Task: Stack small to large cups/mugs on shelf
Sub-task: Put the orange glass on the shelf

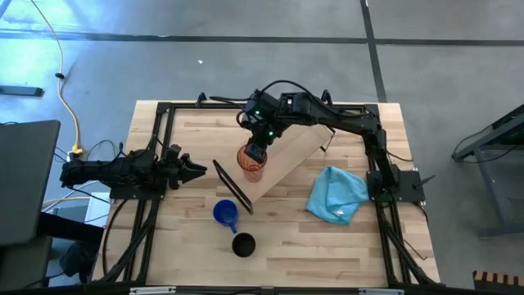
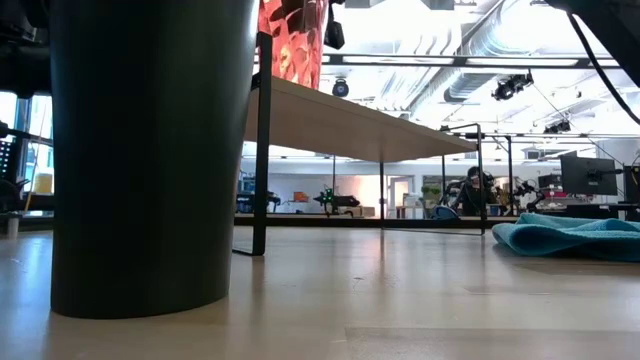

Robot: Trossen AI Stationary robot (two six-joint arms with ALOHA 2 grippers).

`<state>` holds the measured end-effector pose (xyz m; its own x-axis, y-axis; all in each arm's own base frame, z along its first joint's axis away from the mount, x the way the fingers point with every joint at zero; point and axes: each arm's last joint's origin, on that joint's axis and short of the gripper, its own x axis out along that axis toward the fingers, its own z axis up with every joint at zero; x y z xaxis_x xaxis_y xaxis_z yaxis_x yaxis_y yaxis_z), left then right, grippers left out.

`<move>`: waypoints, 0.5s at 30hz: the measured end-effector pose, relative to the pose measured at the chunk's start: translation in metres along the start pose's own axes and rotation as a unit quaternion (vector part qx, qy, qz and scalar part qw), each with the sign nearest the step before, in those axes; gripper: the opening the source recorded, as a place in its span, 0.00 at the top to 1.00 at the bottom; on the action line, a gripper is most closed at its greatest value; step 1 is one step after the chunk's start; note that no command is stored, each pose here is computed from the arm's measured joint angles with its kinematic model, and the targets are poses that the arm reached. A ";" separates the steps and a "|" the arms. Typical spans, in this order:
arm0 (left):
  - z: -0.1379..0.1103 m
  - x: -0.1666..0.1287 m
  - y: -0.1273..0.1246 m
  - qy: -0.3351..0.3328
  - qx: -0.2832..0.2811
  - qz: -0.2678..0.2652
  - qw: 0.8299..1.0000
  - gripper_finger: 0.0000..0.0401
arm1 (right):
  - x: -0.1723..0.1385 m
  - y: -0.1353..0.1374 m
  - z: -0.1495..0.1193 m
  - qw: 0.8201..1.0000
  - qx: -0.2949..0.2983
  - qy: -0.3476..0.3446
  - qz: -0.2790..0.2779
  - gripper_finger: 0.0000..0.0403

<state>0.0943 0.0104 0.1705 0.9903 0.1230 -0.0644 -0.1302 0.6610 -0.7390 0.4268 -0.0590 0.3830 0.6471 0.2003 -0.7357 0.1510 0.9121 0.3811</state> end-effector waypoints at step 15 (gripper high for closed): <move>0.000 0.000 0.000 0.000 0.000 0.000 1.000 0.61 | -0.003 -0.007 0.005 1.000 0.000 -0.018 -0.001 0.74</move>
<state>0.0943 0.0104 0.1706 0.9903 0.1231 -0.0639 -0.1298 0.6612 -0.7389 0.4278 -0.0676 0.3850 0.6730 0.1859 -0.7159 0.1524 0.9123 0.3801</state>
